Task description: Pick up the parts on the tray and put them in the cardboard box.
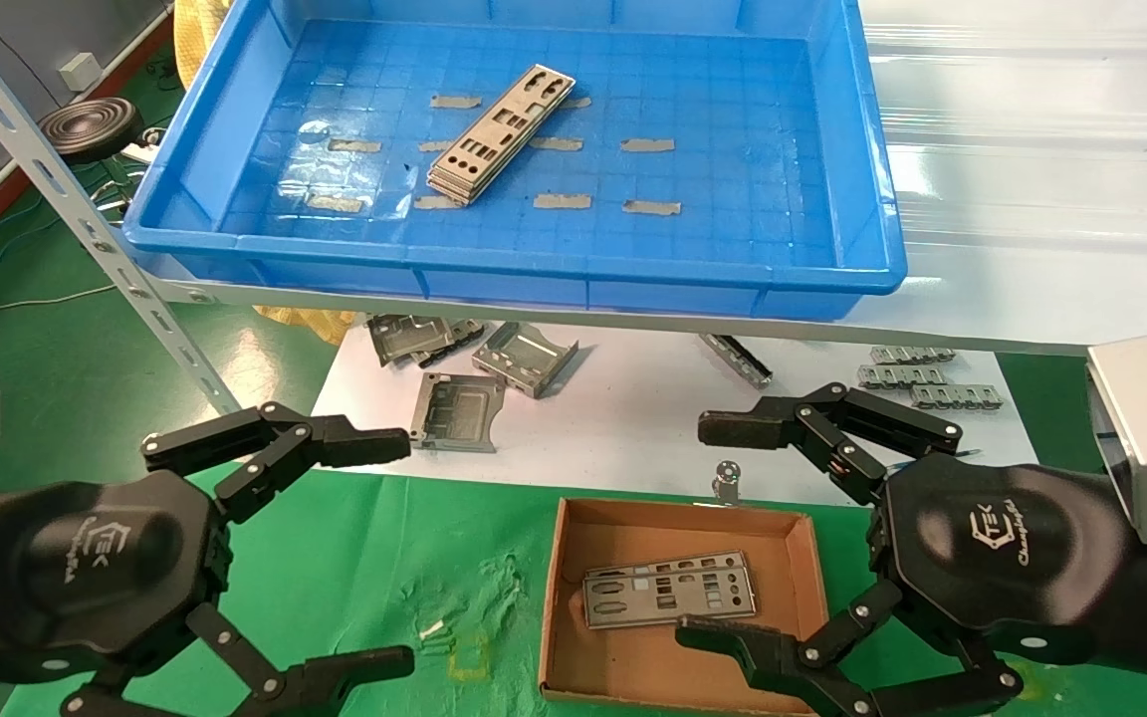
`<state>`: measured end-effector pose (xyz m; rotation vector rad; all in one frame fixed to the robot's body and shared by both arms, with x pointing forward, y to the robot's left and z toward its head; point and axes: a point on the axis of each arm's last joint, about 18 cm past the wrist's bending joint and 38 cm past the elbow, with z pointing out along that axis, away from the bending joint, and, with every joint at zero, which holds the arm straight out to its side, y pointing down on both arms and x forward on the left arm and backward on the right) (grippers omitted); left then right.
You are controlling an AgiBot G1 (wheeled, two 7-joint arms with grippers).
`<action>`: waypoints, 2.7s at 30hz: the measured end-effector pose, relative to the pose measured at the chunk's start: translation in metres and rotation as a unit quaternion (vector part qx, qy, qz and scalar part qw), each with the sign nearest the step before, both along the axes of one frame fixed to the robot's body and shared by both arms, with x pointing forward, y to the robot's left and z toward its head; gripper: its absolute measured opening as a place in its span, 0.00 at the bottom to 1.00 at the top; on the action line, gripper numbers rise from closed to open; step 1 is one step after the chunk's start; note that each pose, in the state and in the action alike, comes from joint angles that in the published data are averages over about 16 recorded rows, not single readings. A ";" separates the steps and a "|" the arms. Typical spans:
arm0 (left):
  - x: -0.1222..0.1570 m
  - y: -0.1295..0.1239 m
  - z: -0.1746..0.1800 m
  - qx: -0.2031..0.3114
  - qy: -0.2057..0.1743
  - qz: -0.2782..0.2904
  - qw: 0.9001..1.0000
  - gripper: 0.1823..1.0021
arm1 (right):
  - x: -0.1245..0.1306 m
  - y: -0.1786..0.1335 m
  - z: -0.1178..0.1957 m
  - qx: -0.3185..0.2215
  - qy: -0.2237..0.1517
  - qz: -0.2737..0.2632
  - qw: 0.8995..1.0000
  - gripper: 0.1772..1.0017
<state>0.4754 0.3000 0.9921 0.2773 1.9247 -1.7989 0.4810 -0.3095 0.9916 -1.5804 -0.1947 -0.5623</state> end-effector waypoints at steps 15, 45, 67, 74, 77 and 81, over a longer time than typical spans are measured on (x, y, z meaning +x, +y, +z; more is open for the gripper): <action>0.000 0.000 0.000 0.000 0.000 0.000 1.000 1.00 | 0.000 0.000 0.000 0.000 0.000 0.000 1.000 1.00; 0.000 0.000 0.000 0.000 0.000 0.000 1.000 1.00 | 0.000 0.000 0.000 0.000 0.000 0.000 1.000 0.78; 0.000 0.000 0.000 0.000 0.000 0.000 1.000 1.00 | 0.000 0.000 0.000 0.000 0.000 0.000 1.000 0.98; 0.000 0.000 0.000 0.000 0.000 0.000 1.000 1.00 | 0.000 0.000 0.000 0.000 0.000 0.000 1.000 1.00; 0.000 0.000 0.000 0.000 0.000 0.000 1.000 1.00 | 0.000 0.000 0.000 0.000 0.000 0.000 1.000 1.00; 0.000 0.000 0.000 0.000 0.000 0.000 1.000 1.00 | 0.000 0.000 0.000 0.000 0.000 0.000 1.000 1.00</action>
